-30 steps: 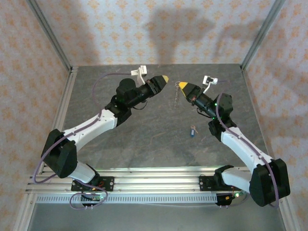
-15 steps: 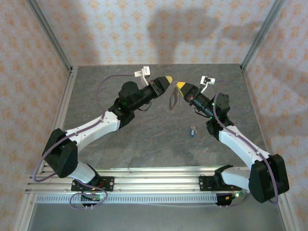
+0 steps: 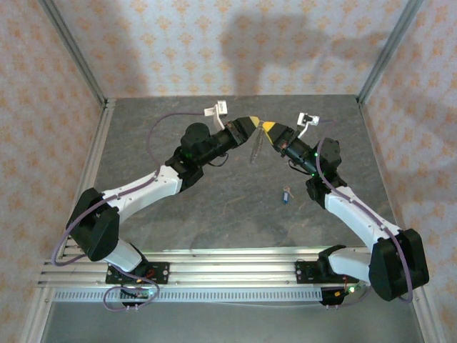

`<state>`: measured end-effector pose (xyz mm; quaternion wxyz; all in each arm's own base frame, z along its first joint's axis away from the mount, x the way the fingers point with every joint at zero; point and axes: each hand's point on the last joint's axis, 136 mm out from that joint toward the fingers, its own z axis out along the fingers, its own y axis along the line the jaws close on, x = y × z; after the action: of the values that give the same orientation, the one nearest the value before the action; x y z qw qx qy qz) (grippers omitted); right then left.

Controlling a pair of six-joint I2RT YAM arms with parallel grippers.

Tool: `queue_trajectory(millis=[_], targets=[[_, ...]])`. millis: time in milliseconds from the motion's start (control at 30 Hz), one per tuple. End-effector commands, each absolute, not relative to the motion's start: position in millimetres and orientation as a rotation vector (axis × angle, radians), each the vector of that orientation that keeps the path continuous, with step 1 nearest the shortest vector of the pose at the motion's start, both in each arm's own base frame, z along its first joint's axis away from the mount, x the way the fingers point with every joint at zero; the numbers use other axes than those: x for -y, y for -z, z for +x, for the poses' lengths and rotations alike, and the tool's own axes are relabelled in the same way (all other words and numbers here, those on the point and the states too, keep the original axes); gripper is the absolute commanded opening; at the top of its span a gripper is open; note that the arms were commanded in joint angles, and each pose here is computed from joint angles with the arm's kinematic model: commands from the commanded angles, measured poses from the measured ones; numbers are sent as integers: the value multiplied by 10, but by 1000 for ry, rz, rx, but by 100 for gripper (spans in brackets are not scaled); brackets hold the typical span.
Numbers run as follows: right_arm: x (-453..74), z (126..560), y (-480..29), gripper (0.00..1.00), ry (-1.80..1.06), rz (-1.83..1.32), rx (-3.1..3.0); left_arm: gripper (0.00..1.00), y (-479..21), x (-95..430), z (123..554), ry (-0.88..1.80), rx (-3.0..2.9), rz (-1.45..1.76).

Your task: Put the keys on the keyring

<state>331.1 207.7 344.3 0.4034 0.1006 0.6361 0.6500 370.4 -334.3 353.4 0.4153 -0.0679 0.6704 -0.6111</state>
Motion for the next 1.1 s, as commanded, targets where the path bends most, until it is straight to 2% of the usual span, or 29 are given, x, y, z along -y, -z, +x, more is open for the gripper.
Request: queue_trajectory(millis=[0,467,1067], targets=[[-2063,3266,-3716,0,-1658,201,-1508,27,-3611,3392,3661,1567,-1643,-150],[-2062,3271,-3683,0,-1652,206,-1514,22,-3543,3485,3613,1578,-1662,-133],[-2062,3270,-3664,0,-1649,206,-1520,7,-3499,3547,3599,1581,-1667,-121]])
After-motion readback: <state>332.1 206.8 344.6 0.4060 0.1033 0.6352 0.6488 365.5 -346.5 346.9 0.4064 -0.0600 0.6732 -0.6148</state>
